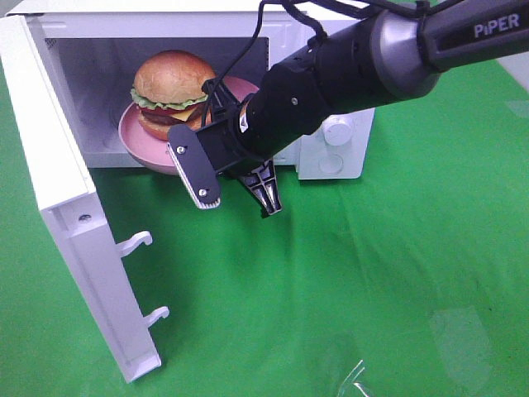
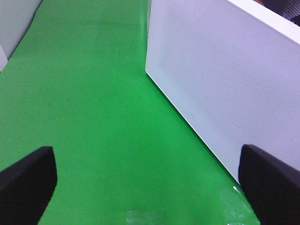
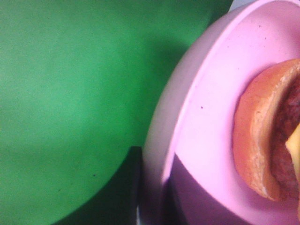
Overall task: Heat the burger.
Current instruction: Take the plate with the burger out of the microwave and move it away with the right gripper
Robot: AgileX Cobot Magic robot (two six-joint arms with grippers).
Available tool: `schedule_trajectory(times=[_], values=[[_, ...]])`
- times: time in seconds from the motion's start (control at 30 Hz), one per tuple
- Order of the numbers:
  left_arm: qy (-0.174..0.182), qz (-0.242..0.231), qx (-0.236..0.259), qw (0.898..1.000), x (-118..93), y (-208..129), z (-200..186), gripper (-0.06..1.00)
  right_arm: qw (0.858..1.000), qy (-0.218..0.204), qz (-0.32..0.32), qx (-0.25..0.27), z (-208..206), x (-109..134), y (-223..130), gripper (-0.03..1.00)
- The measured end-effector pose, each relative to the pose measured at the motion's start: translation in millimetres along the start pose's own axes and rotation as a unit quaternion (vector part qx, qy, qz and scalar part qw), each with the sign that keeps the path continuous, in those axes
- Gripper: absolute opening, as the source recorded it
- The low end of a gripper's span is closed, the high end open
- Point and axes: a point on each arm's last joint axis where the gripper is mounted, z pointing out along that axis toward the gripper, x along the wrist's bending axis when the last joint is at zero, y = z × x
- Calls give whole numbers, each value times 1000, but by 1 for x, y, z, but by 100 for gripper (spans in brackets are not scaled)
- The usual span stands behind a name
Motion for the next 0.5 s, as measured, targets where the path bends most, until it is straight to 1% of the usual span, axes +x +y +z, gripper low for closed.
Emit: schedule_trajectory(times=[0.23,0.5], values=[[0,0,0,1000,0,0,0,97,1000,-1,-4,-6,-15,11,2,12],[0,0,0,1000,0,0,0,97,1000,-3,-11,-14,-41,24,7,12]])
